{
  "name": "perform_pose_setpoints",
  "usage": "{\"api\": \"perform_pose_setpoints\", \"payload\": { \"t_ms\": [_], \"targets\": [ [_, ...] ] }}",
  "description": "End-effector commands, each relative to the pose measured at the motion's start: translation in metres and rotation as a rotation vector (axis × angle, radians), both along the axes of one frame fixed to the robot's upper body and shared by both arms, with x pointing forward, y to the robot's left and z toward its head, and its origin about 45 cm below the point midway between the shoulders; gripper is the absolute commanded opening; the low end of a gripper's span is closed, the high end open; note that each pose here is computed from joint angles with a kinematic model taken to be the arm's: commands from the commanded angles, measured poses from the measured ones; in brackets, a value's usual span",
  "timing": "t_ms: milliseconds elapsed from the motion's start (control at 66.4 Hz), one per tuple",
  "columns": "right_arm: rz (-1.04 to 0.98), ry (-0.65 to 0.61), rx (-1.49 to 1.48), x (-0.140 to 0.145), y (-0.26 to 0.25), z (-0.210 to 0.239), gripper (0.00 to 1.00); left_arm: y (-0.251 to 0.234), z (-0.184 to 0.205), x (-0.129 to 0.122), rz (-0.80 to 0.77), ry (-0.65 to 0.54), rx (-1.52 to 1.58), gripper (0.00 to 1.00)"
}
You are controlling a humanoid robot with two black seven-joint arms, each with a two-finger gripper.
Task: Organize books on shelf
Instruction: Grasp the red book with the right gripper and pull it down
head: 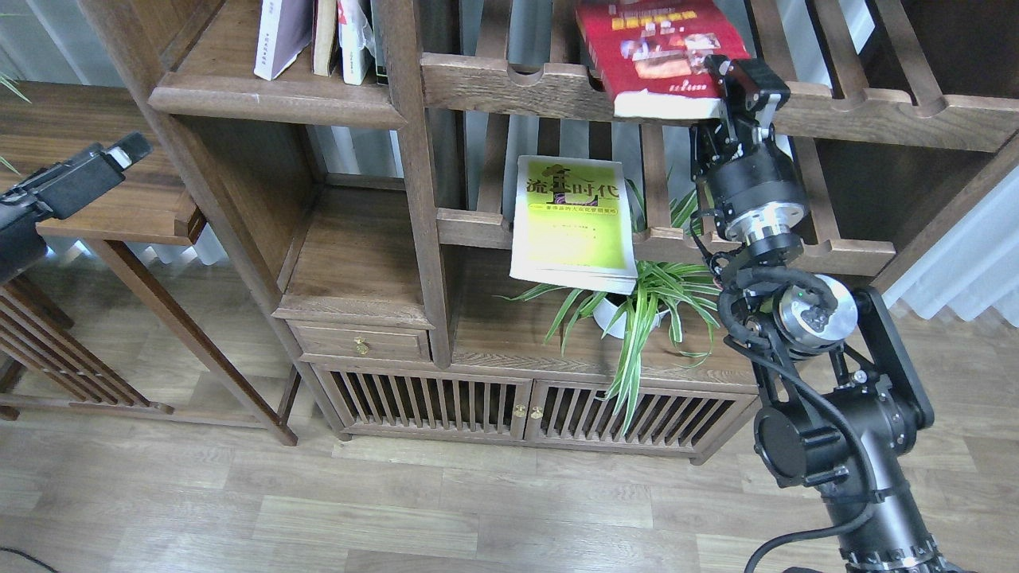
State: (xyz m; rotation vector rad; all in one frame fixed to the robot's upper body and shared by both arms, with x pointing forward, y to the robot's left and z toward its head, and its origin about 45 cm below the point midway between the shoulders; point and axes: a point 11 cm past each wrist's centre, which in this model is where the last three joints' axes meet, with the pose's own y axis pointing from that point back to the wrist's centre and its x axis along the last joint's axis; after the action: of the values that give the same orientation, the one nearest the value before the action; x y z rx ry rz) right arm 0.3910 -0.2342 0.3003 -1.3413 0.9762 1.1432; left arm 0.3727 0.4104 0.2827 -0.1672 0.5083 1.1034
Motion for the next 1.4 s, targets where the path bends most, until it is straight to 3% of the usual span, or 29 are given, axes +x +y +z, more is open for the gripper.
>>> {"api": "perform_pose_setpoints", "payload": {
  "t_ms": [0, 226, 301, 316, 527, 678, 828, 1024, 1039, 1099, 1265, 1385],
  "targets": [
    [-0.051, -0.047, 0.061, -0.012, -0.022, -0.001, 0.04, 0.002, 0.000, -0.001, 0.007, -0.001, -0.001, 0.99],
    [-0.254, -0.065, 0.152, -0.056, -0.110, -0.029, 0.04, 0.008, -0.008, -0.004, 0.024, 0.020, -0.001, 0.99],
    [-0.322, -0.042, 0.170, -0.083, -0.143, -0.048, 0.04, 0.009, -0.013, -0.005, 0.030, 0.028, -0.005, 0.99],
    [-0.355, -0.022, 0.174, -0.106, -0.160, -0.065, 0.04, 0.008, -0.017, -0.005, 0.032, 0.035, -0.015, 0.99],
    [-0.397, 0.010, 0.116, -0.173, -0.184, -0.104, 0.04, -0.007, -0.045, -0.009, 0.026, 0.081, -0.072, 0.99],
    [-0.380, 0.079, 0.089, -0.207, -0.180, -0.135, 0.04, -0.027, -0.081, -0.023, 0.014, 0.149, -0.137, 0.99],
    [-0.359, 0.115, 0.077, -0.221, -0.172, -0.154, 0.04, -0.045, -0.115, -0.041, 0.003, 0.214, -0.168, 1.00],
    [-0.313, 0.233, 0.054, -0.236, -0.165, -0.189, 0.04, -0.078, -0.174, -0.082, 0.005, 0.357, -0.280, 1.00],
    [-0.287, 0.267, 0.045, -0.241, -0.161, -0.199, 0.04, -0.092, -0.192, -0.099, 0.010, 0.406, -0.334, 1.00],
    [-0.229, 0.317, 0.035, -0.246, -0.145, -0.214, 0.05, -0.111, -0.207, -0.114, 0.022, 0.453, -0.427, 0.99],
    [-0.066, 0.480, 0.044, -0.268, -0.099, -0.260, 0.05, -0.167, -0.230, -0.144, 0.002, 0.577, -0.645, 1.00],
    [0.049, 0.516, 0.057, -0.266, -0.064, -0.272, 0.05, -0.208, -0.235, -0.161, -0.056, 0.651, -0.765, 1.00]
  ]
}}
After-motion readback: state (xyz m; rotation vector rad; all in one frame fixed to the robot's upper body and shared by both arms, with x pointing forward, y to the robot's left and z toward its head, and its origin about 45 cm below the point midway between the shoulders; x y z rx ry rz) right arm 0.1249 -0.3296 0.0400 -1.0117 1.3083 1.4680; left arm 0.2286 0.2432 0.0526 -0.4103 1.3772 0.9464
